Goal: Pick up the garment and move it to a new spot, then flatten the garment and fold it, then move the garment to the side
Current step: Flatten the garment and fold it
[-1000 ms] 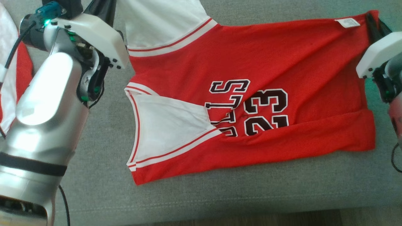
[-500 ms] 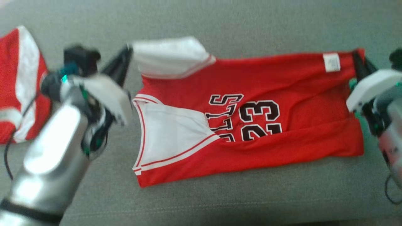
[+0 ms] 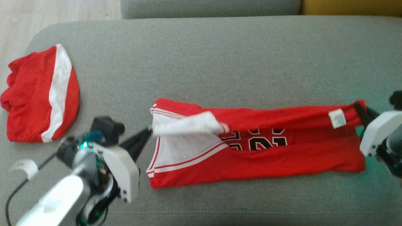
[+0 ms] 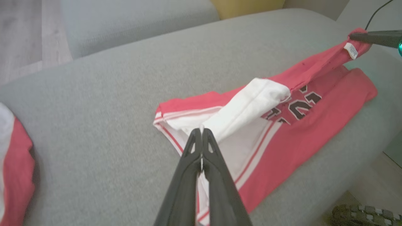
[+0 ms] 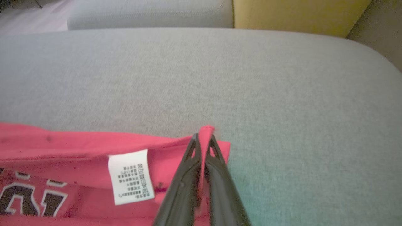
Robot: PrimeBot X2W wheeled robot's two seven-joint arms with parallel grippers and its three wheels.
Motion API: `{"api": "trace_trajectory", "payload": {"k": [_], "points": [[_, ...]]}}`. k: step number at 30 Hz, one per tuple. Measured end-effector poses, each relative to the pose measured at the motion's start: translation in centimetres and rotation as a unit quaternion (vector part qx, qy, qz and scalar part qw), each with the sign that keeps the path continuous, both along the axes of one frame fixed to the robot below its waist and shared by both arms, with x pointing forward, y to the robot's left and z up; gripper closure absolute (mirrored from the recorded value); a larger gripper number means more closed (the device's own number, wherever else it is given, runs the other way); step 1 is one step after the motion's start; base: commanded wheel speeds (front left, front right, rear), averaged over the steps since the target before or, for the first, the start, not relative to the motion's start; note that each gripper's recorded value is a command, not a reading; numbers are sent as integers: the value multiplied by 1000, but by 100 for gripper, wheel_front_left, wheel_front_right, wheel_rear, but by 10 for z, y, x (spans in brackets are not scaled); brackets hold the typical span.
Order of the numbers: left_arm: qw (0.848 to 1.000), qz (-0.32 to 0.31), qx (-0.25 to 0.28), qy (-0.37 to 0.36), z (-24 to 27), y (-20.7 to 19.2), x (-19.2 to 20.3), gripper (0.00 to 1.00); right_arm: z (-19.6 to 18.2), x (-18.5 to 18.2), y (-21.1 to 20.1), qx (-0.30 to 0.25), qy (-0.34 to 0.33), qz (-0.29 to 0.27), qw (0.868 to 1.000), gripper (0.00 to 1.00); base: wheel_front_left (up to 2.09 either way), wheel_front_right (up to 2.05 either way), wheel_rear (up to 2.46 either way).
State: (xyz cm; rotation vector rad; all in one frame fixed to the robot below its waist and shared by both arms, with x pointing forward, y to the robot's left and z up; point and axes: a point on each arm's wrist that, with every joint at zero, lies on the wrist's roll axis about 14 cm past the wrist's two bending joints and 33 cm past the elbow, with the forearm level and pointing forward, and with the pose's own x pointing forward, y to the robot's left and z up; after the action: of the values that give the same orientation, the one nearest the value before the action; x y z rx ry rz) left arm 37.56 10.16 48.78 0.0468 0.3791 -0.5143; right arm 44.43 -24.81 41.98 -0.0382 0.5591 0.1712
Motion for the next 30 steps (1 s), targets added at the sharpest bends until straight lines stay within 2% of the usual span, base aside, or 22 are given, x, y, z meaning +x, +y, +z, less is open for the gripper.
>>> {"api": "trace_trajectory", "payload": {"k": [9,11,13,14,15,19,22,27,28,30], "points": [[998,-20,15,54,-23,-6,-40,100,-4,-31,-2,-18,61,36,997,100,0,0,0],[998,-20,22,57,-28,-6,-43,99,-5,-40,-5,-29,75,43,996,0,0,0,0],[997,-25,29,64,-34,-8,-48,80,-8,-50,-8,-37,91,48,994,0,0,0,0],[997,-28,30,68,-38,-9,-51,58,-10,-56,-8,-38,99,50,993,0,0,0,0],[997,-29,34,69,-41,-9,-53,0,-12,-61,-10,-40,109,50,992,0,0,0,0],[997,-2,65,50,-46,4,-48,0,-10,-77,-18,-48,129,49,989,0,0,0,0],[998,15,57,32,-41,6,-42,0,7,-73,-27,-39,102,30,994,0,0,0,0],[997,65,-15,-26,-9,0,-28,0,54,-49,-25,7,-9,-3,1000,0,0,0,0],[992,100,-57,-58,10,3,-19,0,71,-40,-15,37,-60,-9,997,0,0,0,0],[982,137,-91,-95,28,12,-11,0,82,-36,-3,68,-105,-15,992,0,0,0,0]]}}
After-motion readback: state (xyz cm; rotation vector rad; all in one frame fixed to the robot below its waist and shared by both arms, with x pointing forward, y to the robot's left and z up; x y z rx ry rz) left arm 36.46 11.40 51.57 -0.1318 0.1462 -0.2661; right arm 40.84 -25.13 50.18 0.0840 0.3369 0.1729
